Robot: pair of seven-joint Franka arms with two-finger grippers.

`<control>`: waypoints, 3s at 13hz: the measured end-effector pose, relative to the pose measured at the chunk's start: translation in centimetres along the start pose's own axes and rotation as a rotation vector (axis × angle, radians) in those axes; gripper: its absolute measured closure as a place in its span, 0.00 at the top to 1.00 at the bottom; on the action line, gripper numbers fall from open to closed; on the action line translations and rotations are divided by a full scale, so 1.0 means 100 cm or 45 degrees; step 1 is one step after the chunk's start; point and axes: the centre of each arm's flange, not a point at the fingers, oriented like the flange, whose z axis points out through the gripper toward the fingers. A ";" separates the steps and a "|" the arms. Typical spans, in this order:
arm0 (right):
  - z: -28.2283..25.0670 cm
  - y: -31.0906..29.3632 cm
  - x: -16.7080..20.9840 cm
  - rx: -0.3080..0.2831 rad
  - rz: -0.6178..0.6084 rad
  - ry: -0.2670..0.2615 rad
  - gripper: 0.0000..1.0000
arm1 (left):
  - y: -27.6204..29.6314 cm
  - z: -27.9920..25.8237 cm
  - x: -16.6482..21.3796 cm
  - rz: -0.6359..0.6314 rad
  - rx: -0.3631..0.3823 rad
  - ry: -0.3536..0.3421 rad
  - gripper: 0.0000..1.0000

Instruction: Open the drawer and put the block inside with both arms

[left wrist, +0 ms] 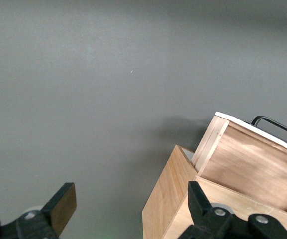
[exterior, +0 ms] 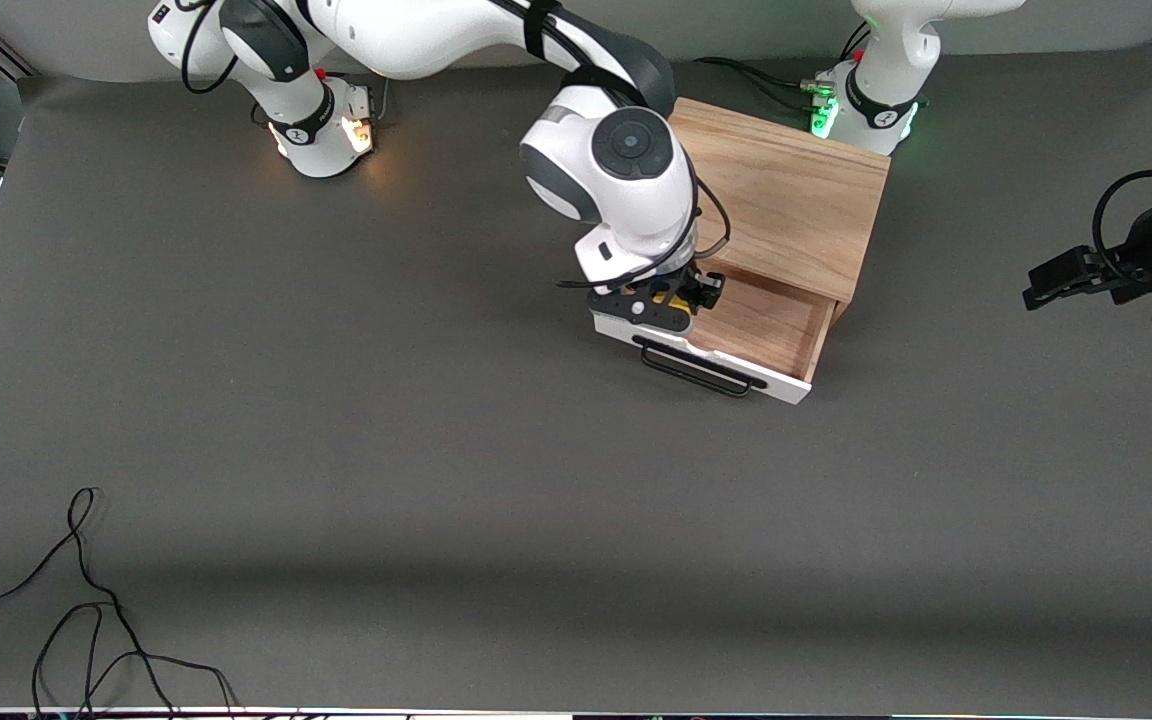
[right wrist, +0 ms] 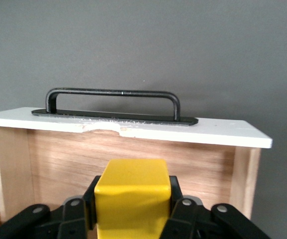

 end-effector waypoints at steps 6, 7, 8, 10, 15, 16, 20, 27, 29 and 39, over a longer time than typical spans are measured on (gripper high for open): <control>0.040 -0.004 -0.020 -0.033 0.015 0.012 0.56 | 0.002 0.004 0.000 0.035 0.042 -0.005 1.00; 0.044 -0.003 -0.020 -0.039 0.021 0.018 0.56 | 0.002 0.004 0.000 0.041 0.047 -0.005 1.00; 0.048 -0.003 -0.019 -0.043 0.030 0.021 0.56 | 0.002 0.004 0.000 0.052 0.051 -0.005 1.00; 0.054 -0.003 -0.019 -0.047 0.035 0.021 0.56 | 0.001 0.004 0.000 0.064 0.054 -0.005 1.00; 0.061 -0.006 -0.034 -0.061 0.051 0.064 0.89 | 0.001 0.005 0.000 0.069 0.056 -0.008 1.00; 0.061 -0.006 -0.034 -0.060 0.052 0.065 1.00 | 0.001 0.005 0.000 0.069 0.056 -0.008 1.00; 0.041 -0.010 -0.030 -0.019 0.055 0.084 1.00 | 0.001 0.005 0.000 0.072 0.056 -0.010 1.00; -0.121 0.022 0.019 -0.014 0.023 0.188 1.00 | 0.002 0.007 0.000 0.078 0.057 -0.014 1.00; -0.169 0.058 0.065 -0.013 0.000 0.203 1.00 | 0.003 0.006 0.000 0.080 0.057 -0.013 1.00; -0.290 0.285 0.235 -0.039 -0.115 0.130 1.00 | 0.008 0.006 0.000 0.093 0.057 -0.013 1.00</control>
